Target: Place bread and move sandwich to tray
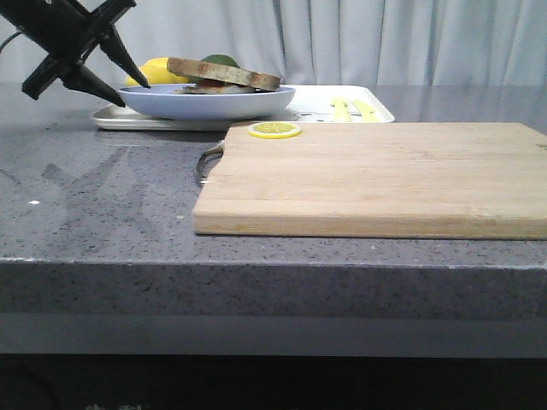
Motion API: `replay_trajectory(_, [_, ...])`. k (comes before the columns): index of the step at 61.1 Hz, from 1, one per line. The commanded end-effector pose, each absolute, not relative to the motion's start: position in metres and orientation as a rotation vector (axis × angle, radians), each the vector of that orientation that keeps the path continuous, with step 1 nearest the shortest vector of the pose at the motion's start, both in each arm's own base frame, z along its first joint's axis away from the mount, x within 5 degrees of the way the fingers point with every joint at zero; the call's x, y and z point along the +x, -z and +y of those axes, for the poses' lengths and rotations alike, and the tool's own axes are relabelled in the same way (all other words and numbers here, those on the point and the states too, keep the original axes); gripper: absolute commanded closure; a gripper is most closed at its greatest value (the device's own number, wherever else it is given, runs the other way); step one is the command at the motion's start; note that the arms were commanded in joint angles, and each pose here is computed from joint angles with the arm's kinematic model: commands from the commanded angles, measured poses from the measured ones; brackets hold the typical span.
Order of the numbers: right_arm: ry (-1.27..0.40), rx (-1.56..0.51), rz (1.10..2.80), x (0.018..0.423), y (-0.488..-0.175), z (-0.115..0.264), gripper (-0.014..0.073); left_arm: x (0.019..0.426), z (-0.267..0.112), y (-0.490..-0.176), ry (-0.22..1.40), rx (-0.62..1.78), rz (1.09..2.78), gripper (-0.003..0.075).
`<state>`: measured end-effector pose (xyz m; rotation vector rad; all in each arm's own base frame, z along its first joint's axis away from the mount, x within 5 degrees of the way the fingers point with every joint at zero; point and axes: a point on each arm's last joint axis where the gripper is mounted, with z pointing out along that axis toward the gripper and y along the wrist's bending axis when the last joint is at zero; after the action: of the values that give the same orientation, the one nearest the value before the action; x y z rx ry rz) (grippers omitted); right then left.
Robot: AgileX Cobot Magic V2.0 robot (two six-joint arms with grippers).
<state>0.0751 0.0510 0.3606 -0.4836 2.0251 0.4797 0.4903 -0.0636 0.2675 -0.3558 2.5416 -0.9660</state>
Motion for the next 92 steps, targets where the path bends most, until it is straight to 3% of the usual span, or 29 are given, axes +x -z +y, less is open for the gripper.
replay_trajectory(1, [-0.491,-0.453,1.945,0.076,-0.373,0.051,0.0193,0.475,-0.066,-0.328,1.008,-0.258,2.394,0.0385])
replay_trajectory(11, [-0.491,-0.453,1.945,0.076,-0.373,0.051,0.0193,0.456,-0.065,-0.359,0.948,-0.12,2.367,0.0385])
replay_trajectory(29, [-0.491,-0.453,1.945,0.076,-0.373,0.051,0.0193,0.4,-0.056,-0.424,0.682,0.044,2.309,0.0385])
replay_trajectory(42, [-0.491,-0.453,1.945,0.076,-0.373,0.051,0.0193,0.337,-0.067,-0.441,0.584,0.15,2.244,0.0385])
replay_trajectory(61, [-0.491,-0.453,1.945,0.076,-0.373,0.051,0.0193,0.219,-0.082,-0.419,0.531,0.379,2.104,0.0385])
replay_trajectory(81, [-0.491,-0.453,1.945,0.076,-0.373,0.051,0.0193,0.128,-0.047,-0.386,0.245,0.481,1.992,0.0385])
replay_trajectory(92, [-0.491,-0.454,1.946,0.076,-0.373,0.051,0.0193,0.088,-0.038,-0.37,0.244,0.473,1.927,0.0385])
